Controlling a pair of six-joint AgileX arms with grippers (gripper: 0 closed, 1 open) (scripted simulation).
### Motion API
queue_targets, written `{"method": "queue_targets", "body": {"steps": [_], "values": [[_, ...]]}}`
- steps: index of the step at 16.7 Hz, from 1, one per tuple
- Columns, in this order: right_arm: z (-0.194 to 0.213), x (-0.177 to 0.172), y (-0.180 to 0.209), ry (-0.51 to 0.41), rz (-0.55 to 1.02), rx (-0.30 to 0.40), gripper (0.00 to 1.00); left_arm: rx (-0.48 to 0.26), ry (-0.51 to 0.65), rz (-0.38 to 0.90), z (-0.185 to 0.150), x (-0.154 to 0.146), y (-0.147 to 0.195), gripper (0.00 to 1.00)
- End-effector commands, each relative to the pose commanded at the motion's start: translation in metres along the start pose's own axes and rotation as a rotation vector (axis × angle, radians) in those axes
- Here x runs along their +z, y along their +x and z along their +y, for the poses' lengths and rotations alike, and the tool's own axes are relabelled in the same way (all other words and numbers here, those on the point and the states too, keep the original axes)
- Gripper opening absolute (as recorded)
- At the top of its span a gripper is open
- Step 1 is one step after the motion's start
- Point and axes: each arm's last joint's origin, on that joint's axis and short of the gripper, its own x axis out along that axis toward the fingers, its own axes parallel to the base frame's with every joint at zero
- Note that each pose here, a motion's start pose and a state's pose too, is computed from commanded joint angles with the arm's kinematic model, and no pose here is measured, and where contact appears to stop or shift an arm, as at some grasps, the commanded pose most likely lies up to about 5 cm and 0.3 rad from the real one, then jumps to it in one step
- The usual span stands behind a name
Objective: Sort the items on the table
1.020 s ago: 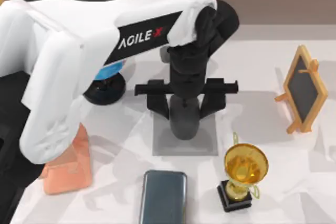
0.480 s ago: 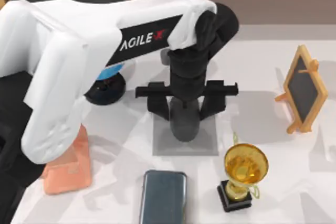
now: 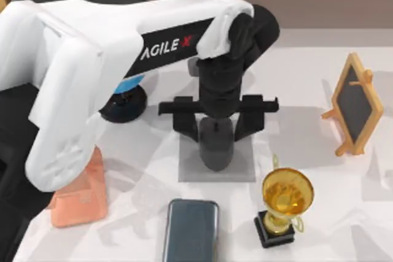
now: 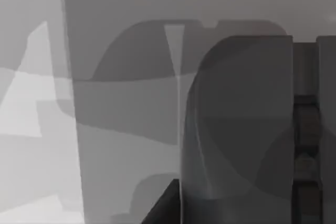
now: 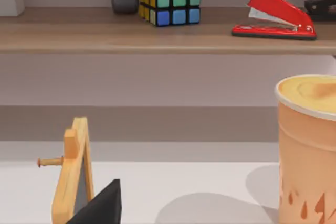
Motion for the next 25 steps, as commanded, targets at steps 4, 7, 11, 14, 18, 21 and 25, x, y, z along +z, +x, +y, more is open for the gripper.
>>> {"method": "queue_targets", "body": {"steps": [4, 7, 11, 14, 18, 21, 25], "values": [[0.0, 0.0, 0.0, 0.0, 0.0, 0.0, 1.0, 0.0, 0.0, 0.0, 0.0, 0.0, 0.0, 1.0], [0.0, 0.0, 0.0, 0.0, 0.0, 0.0, 1.0, 0.0, 0.0, 0.0, 0.0, 0.0, 0.0, 1.0], [0.0, 0.0, 0.0, 0.0, 0.0, 0.0, 1.0, 0.0, 0.0, 0.0, 0.0, 0.0, 0.0, 1.0], [0.0, 0.0, 0.0, 0.0, 0.0, 0.0, 1.0, 0.001, -0.008, -0.018, 0.001, 0.0, -0.004, 1.0], [0.0, 0.0, 0.0, 0.0, 0.0, 0.0, 1.0, 0.046, -0.042, -0.094, 0.008, -0.014, -0.015, 1.0], [0.0, 0.0, 0.0, 0.0, 0.0, 0.0, 1.0, 0.086, -0.051, -0.065, 0.019, -0.044, -0.012, 1.0], [0.0, 0.0, 0.0, 0.0, 0.0, 0.0, 1.0, 0.116, -0.038, 0.049, 0.042, -0.101, -0.013, 1.0]]}}
